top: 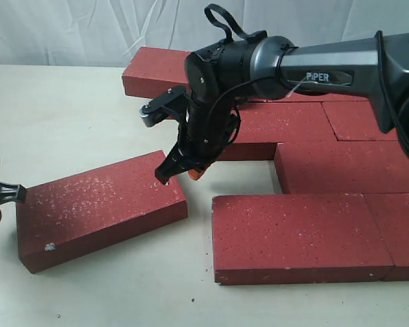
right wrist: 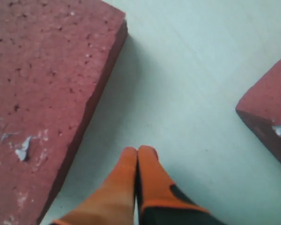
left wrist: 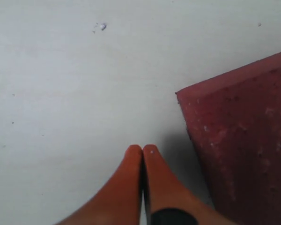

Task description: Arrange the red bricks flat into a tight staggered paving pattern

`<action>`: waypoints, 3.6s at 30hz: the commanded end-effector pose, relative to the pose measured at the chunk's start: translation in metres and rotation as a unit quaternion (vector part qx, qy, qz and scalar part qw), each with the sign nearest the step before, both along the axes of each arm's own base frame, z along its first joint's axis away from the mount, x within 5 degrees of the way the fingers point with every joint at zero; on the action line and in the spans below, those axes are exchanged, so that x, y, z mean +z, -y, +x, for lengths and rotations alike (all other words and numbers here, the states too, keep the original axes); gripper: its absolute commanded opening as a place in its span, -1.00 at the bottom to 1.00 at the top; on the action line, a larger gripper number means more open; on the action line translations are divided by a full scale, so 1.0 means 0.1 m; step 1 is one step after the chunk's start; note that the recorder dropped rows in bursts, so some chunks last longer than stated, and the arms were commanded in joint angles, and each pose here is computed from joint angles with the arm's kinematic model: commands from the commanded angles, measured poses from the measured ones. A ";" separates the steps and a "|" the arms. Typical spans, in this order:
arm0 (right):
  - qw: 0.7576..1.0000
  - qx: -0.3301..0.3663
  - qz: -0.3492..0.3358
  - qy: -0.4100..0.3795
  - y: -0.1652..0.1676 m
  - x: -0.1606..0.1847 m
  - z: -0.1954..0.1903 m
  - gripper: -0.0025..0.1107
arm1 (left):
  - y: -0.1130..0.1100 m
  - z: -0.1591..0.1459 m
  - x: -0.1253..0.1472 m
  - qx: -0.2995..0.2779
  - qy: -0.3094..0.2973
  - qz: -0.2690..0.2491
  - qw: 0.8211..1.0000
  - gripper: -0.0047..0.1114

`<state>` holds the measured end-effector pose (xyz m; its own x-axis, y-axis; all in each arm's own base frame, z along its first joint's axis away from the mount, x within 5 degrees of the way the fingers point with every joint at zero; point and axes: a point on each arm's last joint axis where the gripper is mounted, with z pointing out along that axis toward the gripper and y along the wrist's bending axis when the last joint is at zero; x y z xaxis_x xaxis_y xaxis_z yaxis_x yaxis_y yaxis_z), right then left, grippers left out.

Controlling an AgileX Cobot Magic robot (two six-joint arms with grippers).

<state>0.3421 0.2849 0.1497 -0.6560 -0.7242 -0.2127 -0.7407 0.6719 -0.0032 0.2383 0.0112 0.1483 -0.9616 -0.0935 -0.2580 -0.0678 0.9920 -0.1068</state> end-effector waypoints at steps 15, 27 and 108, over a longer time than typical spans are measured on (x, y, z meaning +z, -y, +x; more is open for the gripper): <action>0.999 -0.003 0.027 -0.042 -0.23 -0.09 -0.18 -0.97 | 0.21 0.12 -0.11 -0.025 0.026 0.000 0.999 -0.92; 0.996 0.005 -0.020 -0.083 -0.14 -0.11 -0.26 -0.97 | 0.24 0.21 -0.10 0.003 0.068 -0.021 0.997 -0.92; 0.995 -0.027 -0.059 -0.070 0.29 0.45 -0.14 -0.97 | 0.14 0.39 -0.02 0.041 0.118 -0.055 0.991 -0.92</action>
<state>0.3141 0.2712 0.1847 -0.6840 -0.7294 0.0005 -0.7237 0.6788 0.1247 0.2766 -0.0036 0.1437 -0.8727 -0.2066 -0.4424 -0.1060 0.9646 -0.2415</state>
